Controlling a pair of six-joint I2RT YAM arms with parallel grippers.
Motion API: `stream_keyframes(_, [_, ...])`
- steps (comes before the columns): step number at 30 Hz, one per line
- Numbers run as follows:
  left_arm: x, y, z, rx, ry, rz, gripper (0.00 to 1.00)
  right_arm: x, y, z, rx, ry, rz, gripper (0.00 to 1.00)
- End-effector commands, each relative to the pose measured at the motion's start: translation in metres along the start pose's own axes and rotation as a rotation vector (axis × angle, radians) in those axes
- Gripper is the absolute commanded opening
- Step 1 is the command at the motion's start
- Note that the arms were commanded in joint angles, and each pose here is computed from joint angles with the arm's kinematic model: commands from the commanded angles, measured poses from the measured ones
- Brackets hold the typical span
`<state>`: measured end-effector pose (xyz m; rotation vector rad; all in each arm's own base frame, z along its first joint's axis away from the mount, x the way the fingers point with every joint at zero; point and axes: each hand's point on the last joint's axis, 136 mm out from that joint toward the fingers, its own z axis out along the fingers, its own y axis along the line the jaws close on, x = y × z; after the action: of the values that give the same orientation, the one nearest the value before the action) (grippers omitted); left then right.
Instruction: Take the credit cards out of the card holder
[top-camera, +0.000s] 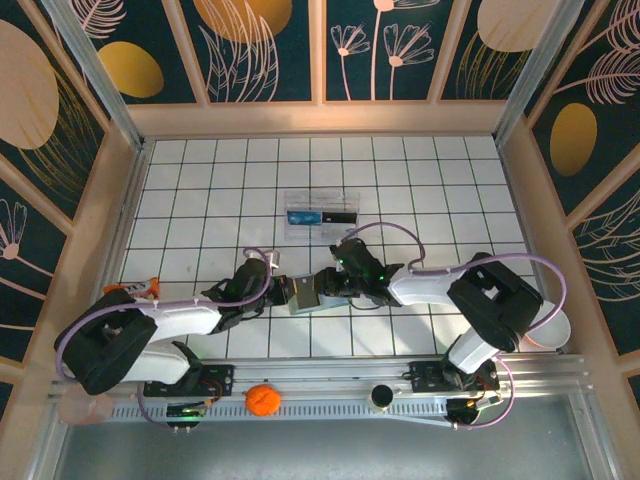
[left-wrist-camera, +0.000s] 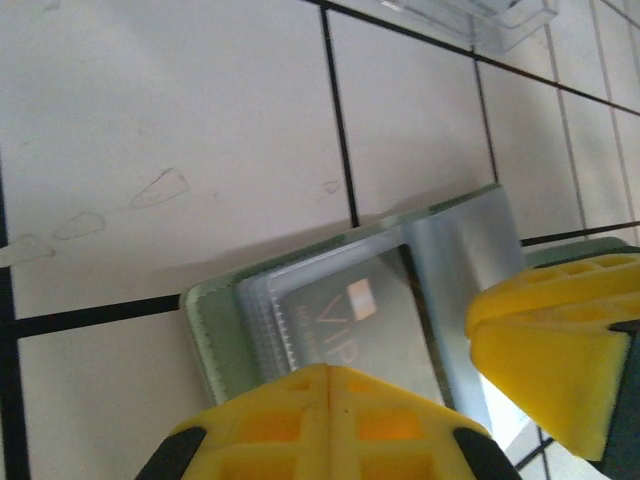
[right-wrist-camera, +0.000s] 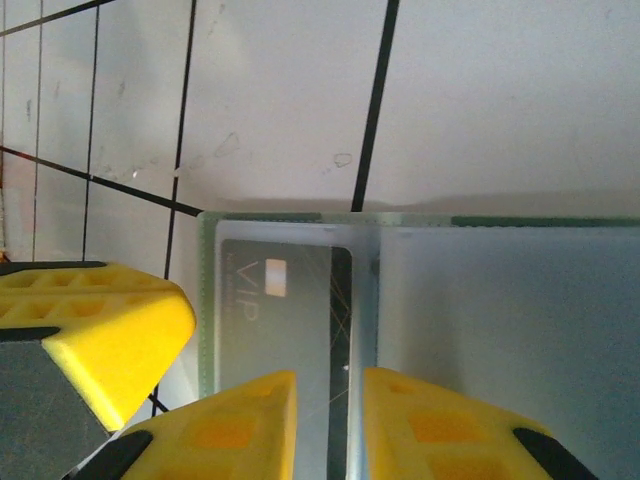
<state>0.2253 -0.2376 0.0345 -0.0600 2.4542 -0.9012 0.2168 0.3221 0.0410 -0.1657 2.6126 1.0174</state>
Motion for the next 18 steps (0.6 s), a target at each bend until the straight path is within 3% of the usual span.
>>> stream_keyframes(1, [0.004,0.015,0.004,-0.063,0.007,0.016,0.0,-0.008,0.006,0.003,-0.029,-0.015,0.026,0.24])
stream_keyframes(18, [0.01,0.024,0.011,-0.102,0.032,0.031,0.0,-0.001,-0.003,0.011,-0.033,0.007,0.055,0.15])
